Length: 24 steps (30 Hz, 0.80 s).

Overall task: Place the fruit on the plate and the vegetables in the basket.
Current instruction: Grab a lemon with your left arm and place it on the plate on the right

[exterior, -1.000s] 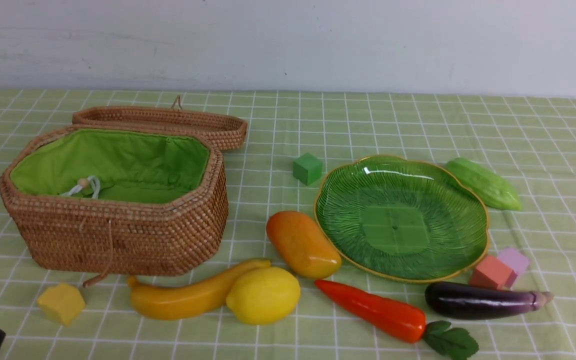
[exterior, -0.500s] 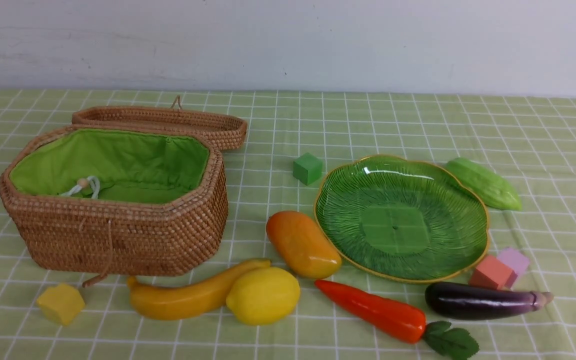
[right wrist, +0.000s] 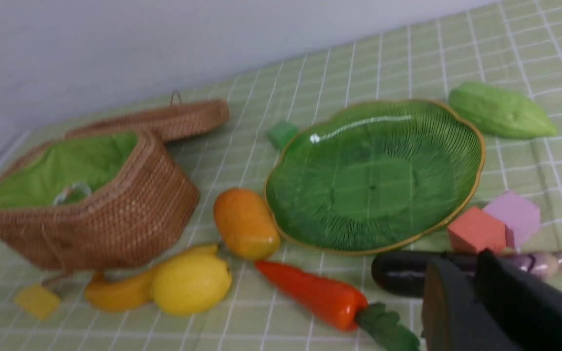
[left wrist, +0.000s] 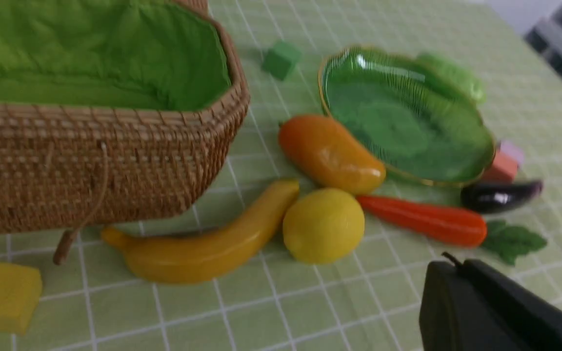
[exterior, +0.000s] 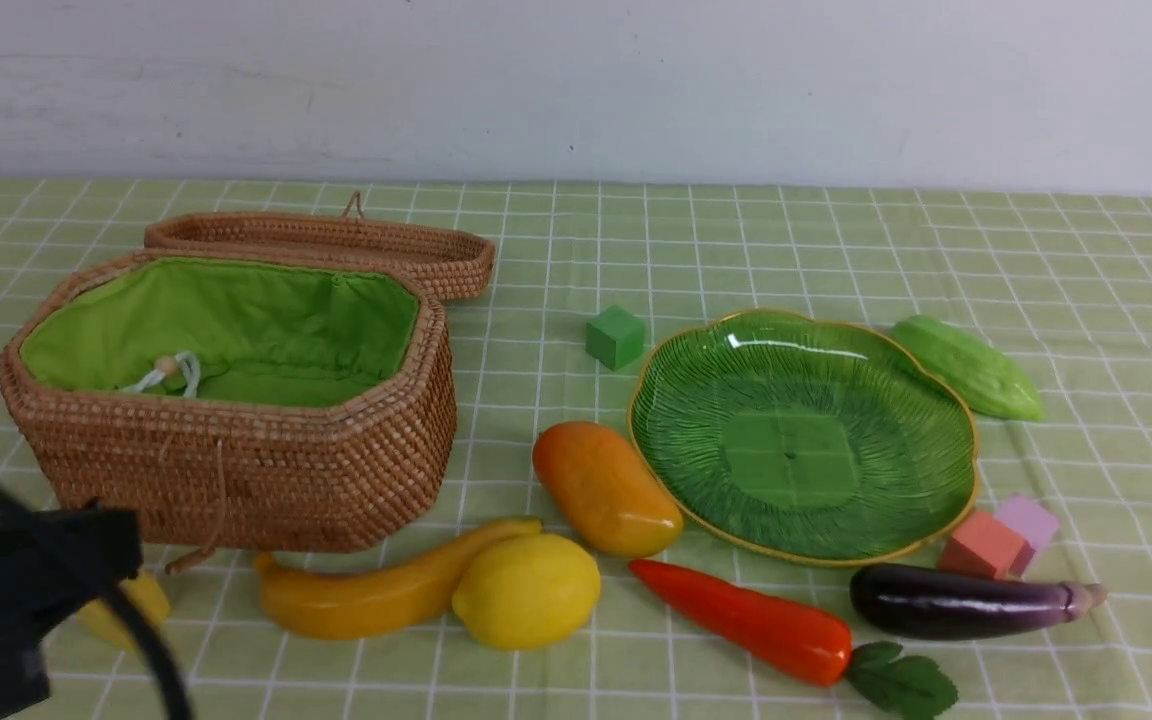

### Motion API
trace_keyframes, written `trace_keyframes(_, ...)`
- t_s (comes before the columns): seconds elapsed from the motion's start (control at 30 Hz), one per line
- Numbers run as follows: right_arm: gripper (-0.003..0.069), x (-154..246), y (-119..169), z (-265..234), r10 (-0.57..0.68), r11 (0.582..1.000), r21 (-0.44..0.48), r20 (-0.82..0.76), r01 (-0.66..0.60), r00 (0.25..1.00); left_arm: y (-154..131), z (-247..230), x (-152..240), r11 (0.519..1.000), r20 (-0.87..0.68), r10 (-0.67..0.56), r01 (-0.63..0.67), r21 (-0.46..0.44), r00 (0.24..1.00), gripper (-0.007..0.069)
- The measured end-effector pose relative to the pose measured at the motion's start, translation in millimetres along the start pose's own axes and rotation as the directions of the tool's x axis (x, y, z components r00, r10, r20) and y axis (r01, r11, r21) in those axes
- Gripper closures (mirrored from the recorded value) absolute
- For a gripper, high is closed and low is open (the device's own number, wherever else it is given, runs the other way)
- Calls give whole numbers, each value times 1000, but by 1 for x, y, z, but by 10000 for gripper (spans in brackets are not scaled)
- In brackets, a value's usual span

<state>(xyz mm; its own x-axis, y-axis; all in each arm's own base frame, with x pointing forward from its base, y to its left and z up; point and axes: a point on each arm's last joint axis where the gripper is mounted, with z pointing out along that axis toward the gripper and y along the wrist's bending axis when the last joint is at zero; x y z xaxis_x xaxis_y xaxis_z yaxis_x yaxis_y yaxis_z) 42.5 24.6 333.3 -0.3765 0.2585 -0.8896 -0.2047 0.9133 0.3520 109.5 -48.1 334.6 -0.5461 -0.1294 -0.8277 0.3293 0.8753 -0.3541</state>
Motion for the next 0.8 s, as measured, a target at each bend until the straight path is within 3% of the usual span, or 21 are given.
trace_keyframes(0.17,565,-24,16,-14,-111,994,-28,-153,108,982,-4,19,-18,997,-176,72,-65,44,982,638)
trace_keyframes(0.37,561,-32,25,-26,-210,977,-72,-219,199,953,-24,36,-16,968,-285,224,-179,175,932,638)
trace_keyframes(0.47,557,-30,27,-29,-263,964,-115,-242,241,934,-37,50,-7,932,-373,346,-269,244,861,638)
trace_keyframes(0.57,553,-29,29,-29,-290,955,-134,-243,265,925,-42,60,-5,918,-421,386,-298,262,821,638)
trace_keyframes(0.8,545,-26,30,-30,-308,948,-165,-267,272,913,-59,102,-9,832,-566,550,-466,301,614,638)
